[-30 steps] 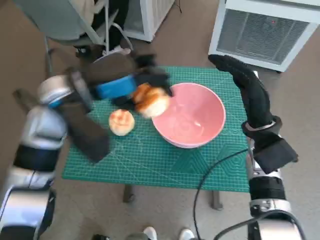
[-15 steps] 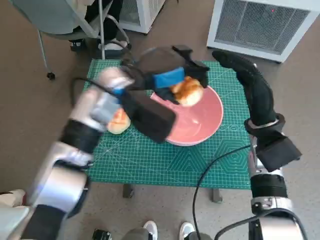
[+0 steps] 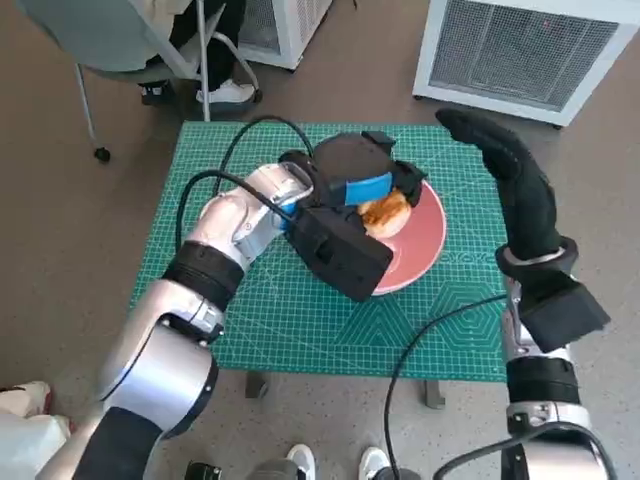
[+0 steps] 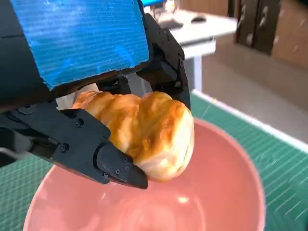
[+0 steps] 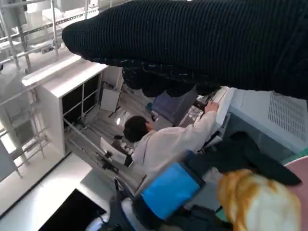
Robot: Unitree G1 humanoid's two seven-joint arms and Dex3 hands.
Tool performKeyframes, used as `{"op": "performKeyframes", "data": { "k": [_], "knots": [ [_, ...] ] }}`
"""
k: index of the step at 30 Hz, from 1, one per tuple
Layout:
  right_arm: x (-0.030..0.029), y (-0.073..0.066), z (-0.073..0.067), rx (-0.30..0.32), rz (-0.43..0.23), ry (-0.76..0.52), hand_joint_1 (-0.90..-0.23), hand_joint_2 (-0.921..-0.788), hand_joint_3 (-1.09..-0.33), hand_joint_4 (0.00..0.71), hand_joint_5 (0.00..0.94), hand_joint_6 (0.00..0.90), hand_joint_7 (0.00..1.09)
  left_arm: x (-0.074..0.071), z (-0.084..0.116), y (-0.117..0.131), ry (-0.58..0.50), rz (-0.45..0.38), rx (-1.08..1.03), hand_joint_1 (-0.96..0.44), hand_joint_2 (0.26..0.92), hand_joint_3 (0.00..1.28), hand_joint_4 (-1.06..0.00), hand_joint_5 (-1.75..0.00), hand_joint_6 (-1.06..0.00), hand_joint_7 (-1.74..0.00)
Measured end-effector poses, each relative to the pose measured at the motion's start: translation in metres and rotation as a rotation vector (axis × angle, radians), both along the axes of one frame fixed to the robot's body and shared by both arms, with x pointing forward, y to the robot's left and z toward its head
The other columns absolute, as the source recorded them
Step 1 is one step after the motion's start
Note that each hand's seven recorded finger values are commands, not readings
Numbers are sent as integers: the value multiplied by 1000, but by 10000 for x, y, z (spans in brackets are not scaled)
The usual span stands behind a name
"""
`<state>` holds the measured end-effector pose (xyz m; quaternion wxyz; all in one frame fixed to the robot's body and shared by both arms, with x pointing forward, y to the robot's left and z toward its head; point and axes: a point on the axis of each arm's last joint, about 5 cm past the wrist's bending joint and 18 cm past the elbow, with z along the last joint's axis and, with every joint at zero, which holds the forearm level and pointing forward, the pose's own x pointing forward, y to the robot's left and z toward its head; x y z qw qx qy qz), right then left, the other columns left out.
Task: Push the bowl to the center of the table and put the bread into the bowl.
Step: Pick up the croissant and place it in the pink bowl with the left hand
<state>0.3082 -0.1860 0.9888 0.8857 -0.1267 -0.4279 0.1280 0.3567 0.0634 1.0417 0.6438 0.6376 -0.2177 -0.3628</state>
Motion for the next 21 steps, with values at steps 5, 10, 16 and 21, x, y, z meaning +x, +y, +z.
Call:
{"op": "performKeyframes", "data": {
  "k": [5,10,16,21],
  "knots": [
    [-2,-27,9,-3,-9,-3,-701,-921,-781,260,15,-1,615,18,-34,20,71,39,47,-106,845,57,-155,-206,-137,-562],
    [-3,-38,12,-2,-15,-4,-701,-921,-779,262,15,-1,615,30,-35,42,127,58,82,-239,812,16,-79,-52,-58,-481],
    [-3,-35,14,8,-24,-8,-705,-921,-777,263,15,-1,615,23,34,36,98,44,77,-353,811,9,-13,-5,-5,-443],
    [-2,-26,12,13,-25,-8,-706,-921,-777,263,15,-1,615,6,129,73,16,23,44,-386,821,12,-1,0,0,-426]
  ]
}}
